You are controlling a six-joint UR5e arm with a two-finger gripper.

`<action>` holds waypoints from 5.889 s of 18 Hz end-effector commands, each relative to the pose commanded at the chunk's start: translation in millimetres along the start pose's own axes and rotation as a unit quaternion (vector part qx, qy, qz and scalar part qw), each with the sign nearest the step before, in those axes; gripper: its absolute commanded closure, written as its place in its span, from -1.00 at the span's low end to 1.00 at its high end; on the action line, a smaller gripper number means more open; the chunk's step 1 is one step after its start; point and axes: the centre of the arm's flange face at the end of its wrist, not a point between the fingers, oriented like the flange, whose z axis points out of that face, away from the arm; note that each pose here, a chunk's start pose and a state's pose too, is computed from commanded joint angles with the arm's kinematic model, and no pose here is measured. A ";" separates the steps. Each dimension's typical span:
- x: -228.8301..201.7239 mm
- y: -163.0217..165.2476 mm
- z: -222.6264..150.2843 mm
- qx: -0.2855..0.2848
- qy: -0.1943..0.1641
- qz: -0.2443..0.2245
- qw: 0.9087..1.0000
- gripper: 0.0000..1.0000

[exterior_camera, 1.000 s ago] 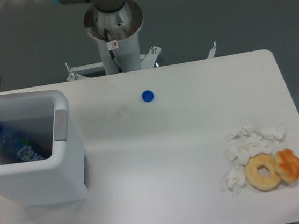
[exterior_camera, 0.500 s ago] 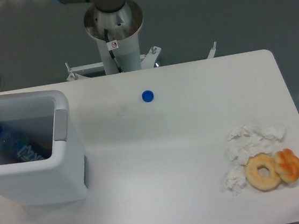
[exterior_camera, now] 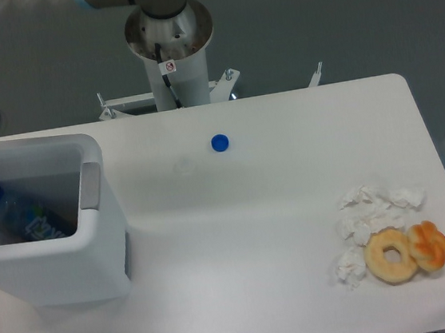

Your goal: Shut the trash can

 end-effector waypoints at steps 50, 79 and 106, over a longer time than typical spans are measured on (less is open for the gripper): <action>-124.0 53.9 -33.9 -0.025 -0.109 -0.052 0.992 -1.00; -138.2 67.8 -33.8 -0.031 -0.108 -0.054 0.992 -1.00; -237.5 93.7 -196.7 -0.002 -0.246 0.043 0.968 -1.00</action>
